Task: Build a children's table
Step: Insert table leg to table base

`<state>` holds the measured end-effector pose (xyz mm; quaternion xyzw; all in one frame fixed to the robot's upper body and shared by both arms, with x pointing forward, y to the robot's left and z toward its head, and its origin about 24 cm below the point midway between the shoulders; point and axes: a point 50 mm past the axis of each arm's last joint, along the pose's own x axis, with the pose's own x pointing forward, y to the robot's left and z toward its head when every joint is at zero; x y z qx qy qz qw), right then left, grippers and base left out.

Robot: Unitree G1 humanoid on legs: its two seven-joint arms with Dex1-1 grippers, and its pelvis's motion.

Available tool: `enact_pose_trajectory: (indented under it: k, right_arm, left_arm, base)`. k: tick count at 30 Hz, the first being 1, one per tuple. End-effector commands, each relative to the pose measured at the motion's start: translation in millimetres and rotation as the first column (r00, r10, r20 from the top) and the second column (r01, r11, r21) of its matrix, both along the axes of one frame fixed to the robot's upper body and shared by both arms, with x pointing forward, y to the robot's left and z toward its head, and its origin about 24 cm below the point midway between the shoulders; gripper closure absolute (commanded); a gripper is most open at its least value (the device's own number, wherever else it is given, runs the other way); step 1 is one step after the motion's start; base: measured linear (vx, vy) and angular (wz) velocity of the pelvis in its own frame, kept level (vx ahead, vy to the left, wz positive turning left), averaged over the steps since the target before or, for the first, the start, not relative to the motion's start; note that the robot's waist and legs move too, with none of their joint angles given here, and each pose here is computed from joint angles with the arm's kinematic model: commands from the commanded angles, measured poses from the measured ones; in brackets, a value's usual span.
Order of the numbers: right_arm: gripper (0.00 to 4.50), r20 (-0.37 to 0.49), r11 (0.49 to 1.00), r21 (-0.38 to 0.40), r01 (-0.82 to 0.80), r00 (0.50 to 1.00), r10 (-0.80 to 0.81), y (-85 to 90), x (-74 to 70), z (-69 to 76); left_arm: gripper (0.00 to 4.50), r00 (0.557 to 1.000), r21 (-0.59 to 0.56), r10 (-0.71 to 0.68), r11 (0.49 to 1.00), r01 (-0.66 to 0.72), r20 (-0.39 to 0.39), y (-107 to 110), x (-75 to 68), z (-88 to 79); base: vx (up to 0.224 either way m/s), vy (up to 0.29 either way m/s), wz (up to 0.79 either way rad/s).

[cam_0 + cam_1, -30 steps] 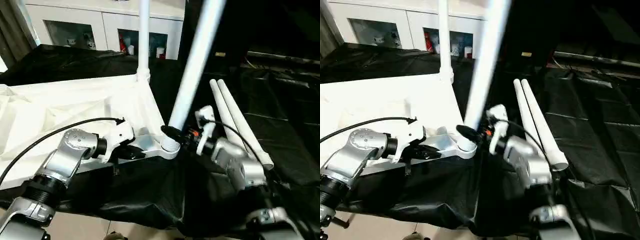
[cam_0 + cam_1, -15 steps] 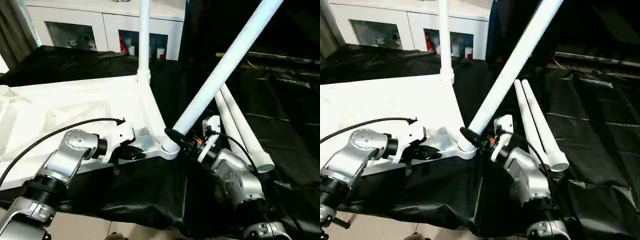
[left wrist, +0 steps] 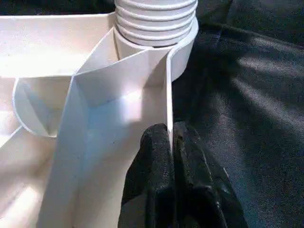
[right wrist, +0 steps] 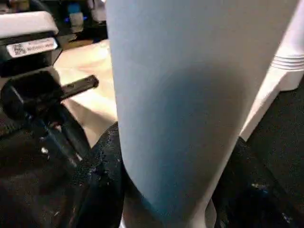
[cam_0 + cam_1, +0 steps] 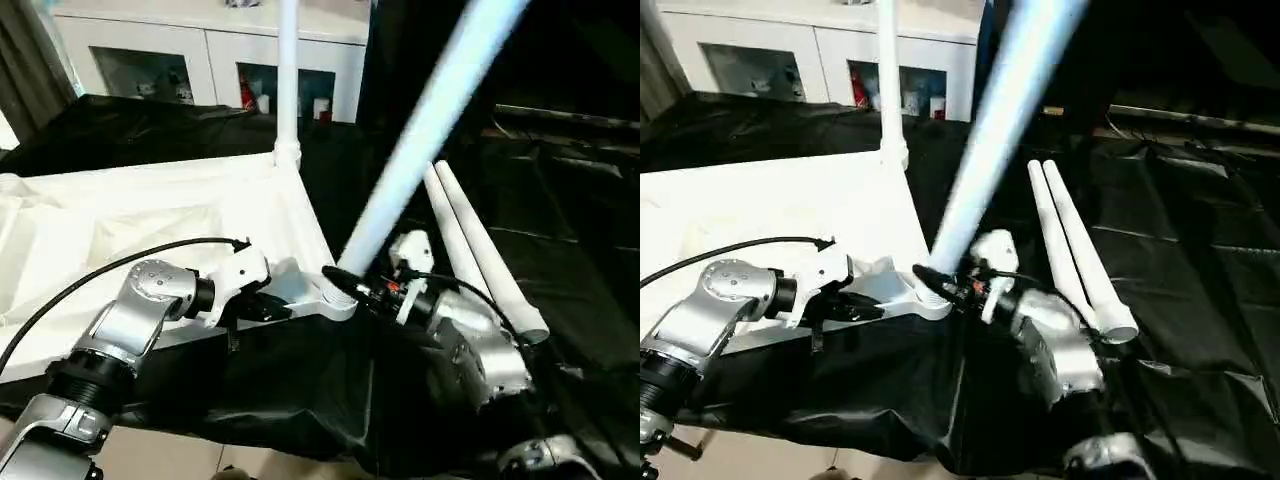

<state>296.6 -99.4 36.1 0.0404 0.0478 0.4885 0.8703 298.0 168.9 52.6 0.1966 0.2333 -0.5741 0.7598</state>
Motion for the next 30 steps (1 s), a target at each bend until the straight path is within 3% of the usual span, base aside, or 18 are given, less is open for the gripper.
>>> enact_pose_trajectory:
  k: [1,9,14,21,30]
  right_arm:
    - [2.57,-0.175,0.992,-0.105,-0.074,0.983,0.054,-3.0,-14.3,-31.7]
    - [2.57,-0.247,0.976,-0.117,-0.182,0.958,0.149,-4.1,-11.4,-31.9]
    - [2.57,-0.291,0.938,-0.205,-0.280,0.932,0.214,-8.1,-14.1,-39.5]
    - [2.57,-0.275,0.904,-0.266,-0.335,0.925,0.262,-4.8,-4.7,-32.6]
    - [2.57,-0.285,0.870,-0.266,-0.416,0.896,0.341,-5.8,-13.2,-38.0]
  left_arm:
    - [4.50,0.999,0.023,-0.008,1.000,0.007,0.036,-0.1,4.2,6.3]
    - [4.50,0.998,0.009,-0.052,0.999,0.052,0.020,-2.1,-0.9,5.2]
    - [4.50,0.991,0.028,-0.134,0.991,0.134,-0.010,-3.2,-5.6,5.1]
    - [4.50,0.984,0.048,-0.179,0.983,0.179,0.001,-10.7,-2.1,7.0]
    - [4.50,0.978,0.051,-0.210,0.976,0.209,0.008,-13.0,-3.6,6.0]
  base:
    - [0.000,0.000,0.00]
    - [0.000,0.000,0.00]
    - [0.000,0.000,0.00]
    - [0.000,0.000,0.00]
    - [0.000,0.000,0.00]
